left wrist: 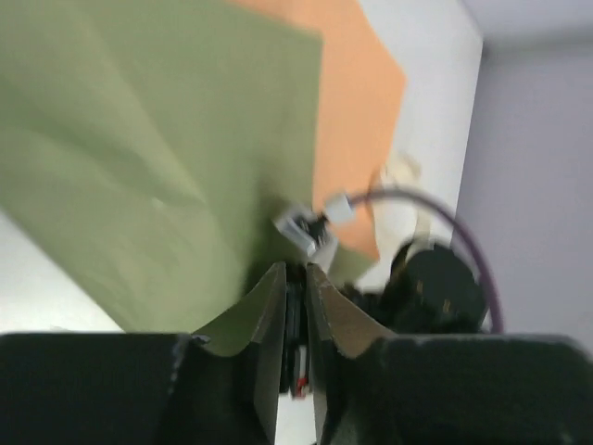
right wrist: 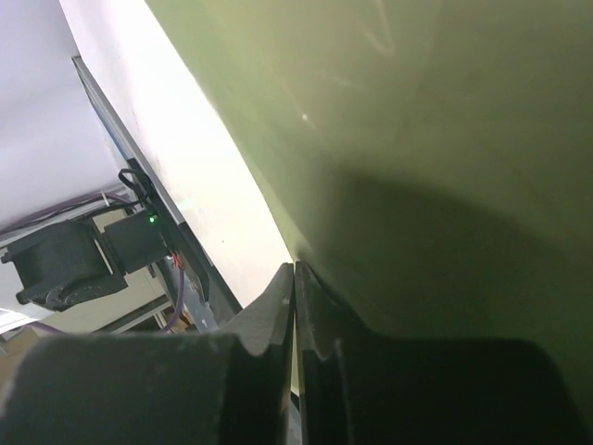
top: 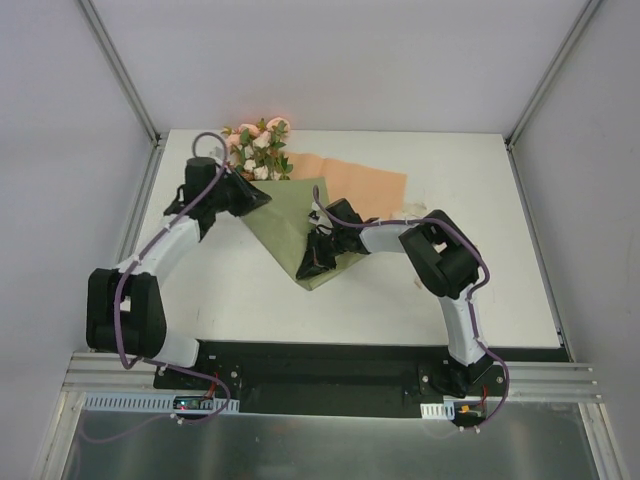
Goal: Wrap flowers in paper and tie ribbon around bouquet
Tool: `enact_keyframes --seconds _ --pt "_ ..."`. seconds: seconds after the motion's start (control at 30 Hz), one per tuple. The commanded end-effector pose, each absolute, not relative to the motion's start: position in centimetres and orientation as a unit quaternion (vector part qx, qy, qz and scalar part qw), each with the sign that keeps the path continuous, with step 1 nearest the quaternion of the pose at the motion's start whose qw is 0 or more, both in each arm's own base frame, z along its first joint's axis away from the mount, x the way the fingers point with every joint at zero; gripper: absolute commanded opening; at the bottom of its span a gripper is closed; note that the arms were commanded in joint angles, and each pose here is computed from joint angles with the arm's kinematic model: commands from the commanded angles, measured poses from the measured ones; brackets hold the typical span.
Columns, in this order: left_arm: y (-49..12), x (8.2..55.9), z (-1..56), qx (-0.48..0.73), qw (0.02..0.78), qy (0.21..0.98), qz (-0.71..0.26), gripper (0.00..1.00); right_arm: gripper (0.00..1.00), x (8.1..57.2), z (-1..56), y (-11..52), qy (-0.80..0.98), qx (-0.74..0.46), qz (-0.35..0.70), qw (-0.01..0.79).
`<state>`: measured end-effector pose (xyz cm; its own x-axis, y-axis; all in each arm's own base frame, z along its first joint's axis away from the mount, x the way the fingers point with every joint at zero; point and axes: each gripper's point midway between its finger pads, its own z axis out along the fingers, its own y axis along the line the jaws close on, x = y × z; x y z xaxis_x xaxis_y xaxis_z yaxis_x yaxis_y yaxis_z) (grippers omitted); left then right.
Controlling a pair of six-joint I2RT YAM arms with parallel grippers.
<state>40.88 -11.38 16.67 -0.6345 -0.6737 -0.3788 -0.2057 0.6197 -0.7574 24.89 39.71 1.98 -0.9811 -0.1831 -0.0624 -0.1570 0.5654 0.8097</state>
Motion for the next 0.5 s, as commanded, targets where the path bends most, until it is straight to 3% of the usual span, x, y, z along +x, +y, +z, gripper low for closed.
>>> enact_keyframes --seconds 0.0,0.1,0.47 --pt "-16.5 35.4 9.4 -0.211 0.229 0.876 -0.368 0.07 0.04 24.7 5.3 39.3 -0.878 0.122 -0.462 -0.011" --pt "-18.5 35.9 7.3 -0.203 0.208 0.874 -0.389 0.00 0.04 24.3 5.1 39.0 -0.880 0.128 -0.457 -0.012" --pt "-17.9 36.2 0.2 -0.253 0.134 0.902 -0.322 0.00 0.03 21.1 2.7 37.5 -0.890 0.132 -0.437 0.018"
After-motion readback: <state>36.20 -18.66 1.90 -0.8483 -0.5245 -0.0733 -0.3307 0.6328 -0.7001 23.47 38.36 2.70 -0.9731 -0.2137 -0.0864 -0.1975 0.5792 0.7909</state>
